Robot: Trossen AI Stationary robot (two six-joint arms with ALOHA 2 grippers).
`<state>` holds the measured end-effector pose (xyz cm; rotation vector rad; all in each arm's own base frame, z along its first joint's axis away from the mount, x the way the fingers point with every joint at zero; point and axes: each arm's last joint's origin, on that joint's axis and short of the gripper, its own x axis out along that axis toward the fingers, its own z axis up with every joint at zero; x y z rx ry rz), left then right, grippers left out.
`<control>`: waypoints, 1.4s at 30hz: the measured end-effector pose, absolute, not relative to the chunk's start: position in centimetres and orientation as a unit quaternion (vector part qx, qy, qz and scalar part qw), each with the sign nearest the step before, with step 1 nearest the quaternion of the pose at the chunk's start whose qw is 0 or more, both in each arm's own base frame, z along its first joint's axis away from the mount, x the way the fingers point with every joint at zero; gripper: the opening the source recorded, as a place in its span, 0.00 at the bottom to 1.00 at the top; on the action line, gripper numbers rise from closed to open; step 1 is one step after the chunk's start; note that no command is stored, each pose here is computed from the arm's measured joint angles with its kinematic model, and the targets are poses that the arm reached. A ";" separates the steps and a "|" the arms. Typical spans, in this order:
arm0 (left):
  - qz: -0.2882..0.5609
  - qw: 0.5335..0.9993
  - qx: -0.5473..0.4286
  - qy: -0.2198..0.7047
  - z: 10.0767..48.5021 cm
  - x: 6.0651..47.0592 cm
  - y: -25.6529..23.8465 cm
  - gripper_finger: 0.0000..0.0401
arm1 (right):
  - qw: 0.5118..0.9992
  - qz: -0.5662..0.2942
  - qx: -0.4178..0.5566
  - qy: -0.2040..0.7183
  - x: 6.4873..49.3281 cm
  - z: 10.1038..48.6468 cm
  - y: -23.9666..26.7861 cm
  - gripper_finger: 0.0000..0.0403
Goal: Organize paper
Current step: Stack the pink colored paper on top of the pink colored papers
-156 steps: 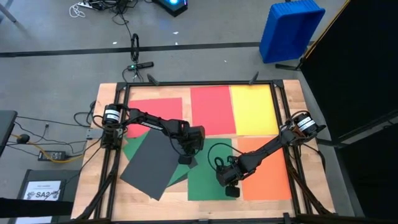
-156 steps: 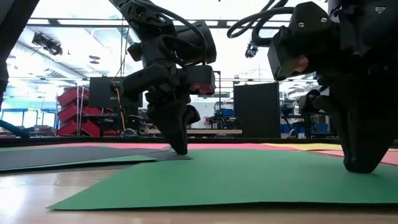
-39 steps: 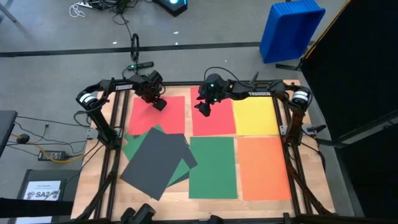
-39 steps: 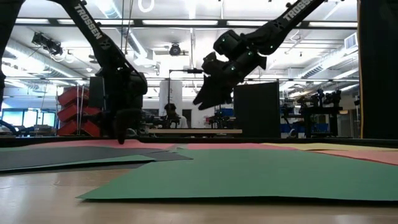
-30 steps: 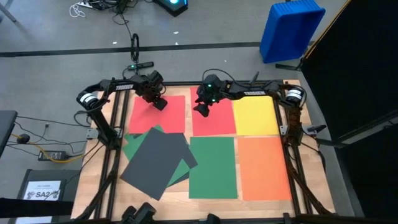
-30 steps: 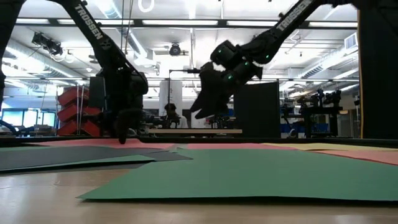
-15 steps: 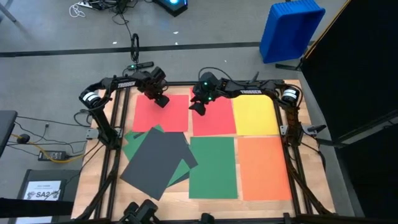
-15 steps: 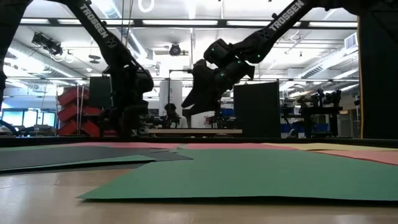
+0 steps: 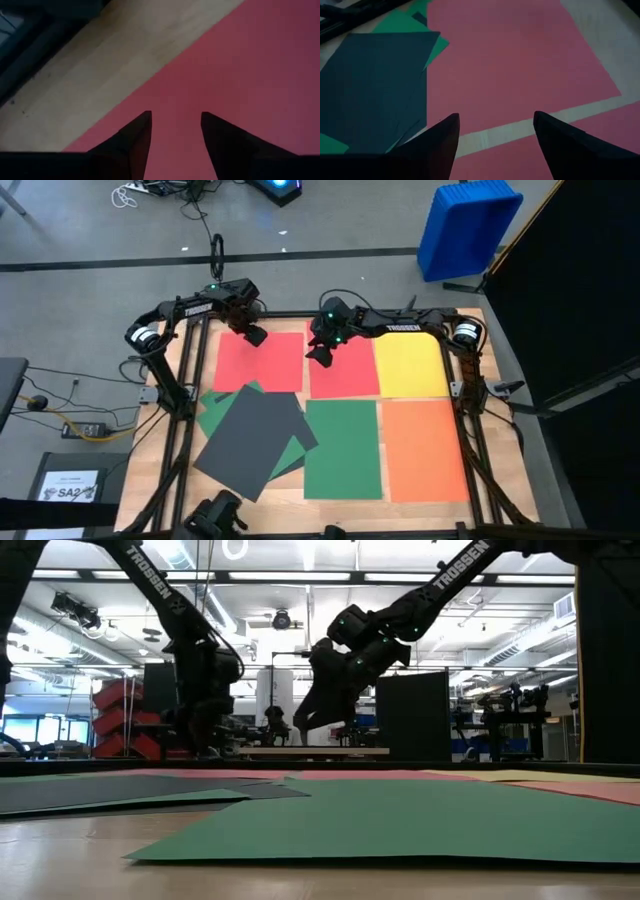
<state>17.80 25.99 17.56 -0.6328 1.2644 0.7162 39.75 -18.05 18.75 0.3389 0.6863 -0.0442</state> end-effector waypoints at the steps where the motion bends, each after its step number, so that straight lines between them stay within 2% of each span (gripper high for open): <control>1: 0.322 0.696 -0.295 0.570 17.5 17.3 26.1 0.40 | 0.927 -0.021 0.166 0.337 39.8 18.7 -18.0 0.58; 8: 0.305 0.625 -0.360 0.622 18.1 15.2 24.4 0.40 | 0.927 -0.001 0.147 0.346 39.9 18.6 -17.2 0.59; 14: 0.326 0.671 -0.376 0.549 20.4 14.5 19.5 0.40 | 0.928 0.051 0.158 0.334 40.0 19.0 -16.8 0.59; 18: 0.371 0.679 -0.410 0.483 20.8 13.1 15.5 0.40 | 0.932 0.059 0.152 0.325 39.9 19.5 -16.7 0.57; 22: 0.417 0.648 -0.440 0.460 20.0 11.5 13.2 0.40 | 0.934 0.061 0.149 0.318 40.0 19.6 -16.7 0.56; 26: 0.464 0.617 -0.450 0.450 18.8 10.7 12.5 0.39 | 0.931 0.070 0.150 0.325 40.2 19.5 -16.0 0.57; 35: 0.501 0.578 -0.428 0.481 17.2 10.7 13.5 0.39 | 0.926 0.044 0.101 0.360 41.5 18.4 -12.8 0.60; 42: 0.468 0.573 -0.444 0.505 15.6 10.6 15.0 0.39 | 0.928 0.024 0.101 0.358 42.0 18.5 -11.8 0.56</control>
